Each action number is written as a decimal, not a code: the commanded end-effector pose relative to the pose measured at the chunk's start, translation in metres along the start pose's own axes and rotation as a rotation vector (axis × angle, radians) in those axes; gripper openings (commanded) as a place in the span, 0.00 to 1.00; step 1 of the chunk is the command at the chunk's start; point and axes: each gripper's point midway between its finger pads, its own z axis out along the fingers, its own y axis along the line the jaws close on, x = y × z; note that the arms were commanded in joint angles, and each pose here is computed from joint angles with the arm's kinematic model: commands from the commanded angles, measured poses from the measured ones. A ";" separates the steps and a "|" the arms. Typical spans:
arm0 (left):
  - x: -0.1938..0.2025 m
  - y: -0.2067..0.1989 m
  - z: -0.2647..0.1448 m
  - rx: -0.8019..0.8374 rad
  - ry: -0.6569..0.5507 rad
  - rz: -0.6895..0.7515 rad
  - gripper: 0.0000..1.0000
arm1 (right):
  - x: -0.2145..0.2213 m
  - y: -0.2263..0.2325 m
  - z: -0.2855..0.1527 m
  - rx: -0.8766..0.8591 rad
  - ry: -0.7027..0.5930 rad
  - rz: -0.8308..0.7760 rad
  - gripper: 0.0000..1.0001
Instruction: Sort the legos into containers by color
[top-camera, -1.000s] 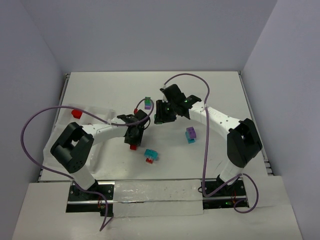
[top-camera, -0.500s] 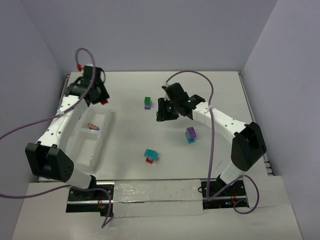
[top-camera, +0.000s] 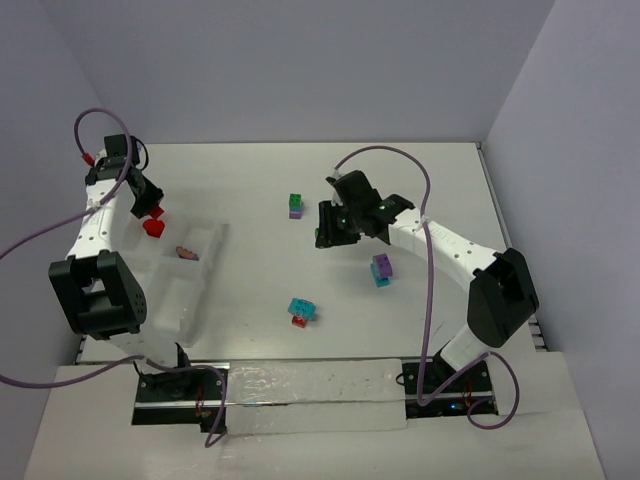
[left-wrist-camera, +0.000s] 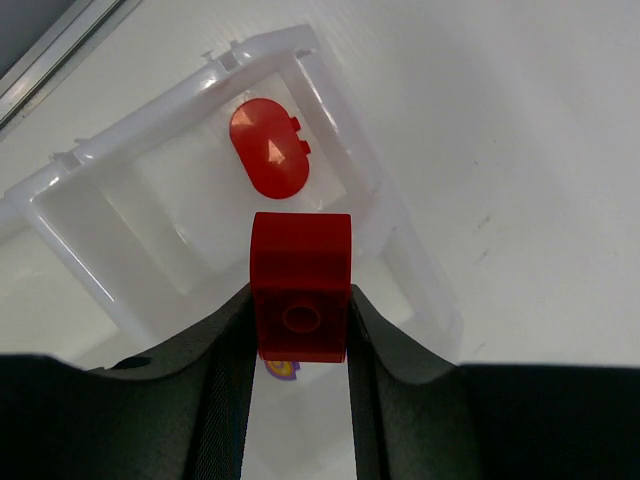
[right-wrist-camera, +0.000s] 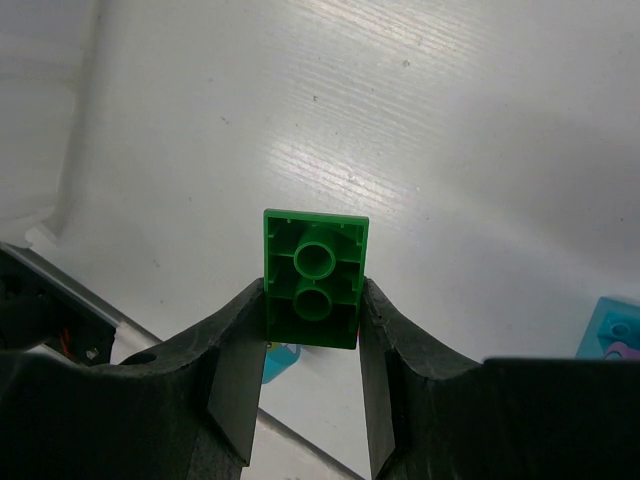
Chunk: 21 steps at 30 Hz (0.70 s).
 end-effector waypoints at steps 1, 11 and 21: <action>-0.006 0.010 0.027 -0.058 -0.028 -0.061 0.00 | -0.006 0.008 -0.009 -0.034 -0.033 -0.010 0.00; 0.006 0.037 0.056 -0.146 0.002 -0.113 0.39 | -0.006 0.008 -0.009 -0.026 -0.031 -0.007 0.00; 0.000 0.020 0.004 0.020 -0.039 -0.045 0.86 | -0.027 0.026 -0.020 -0.073 -0.077 -0.001 0.00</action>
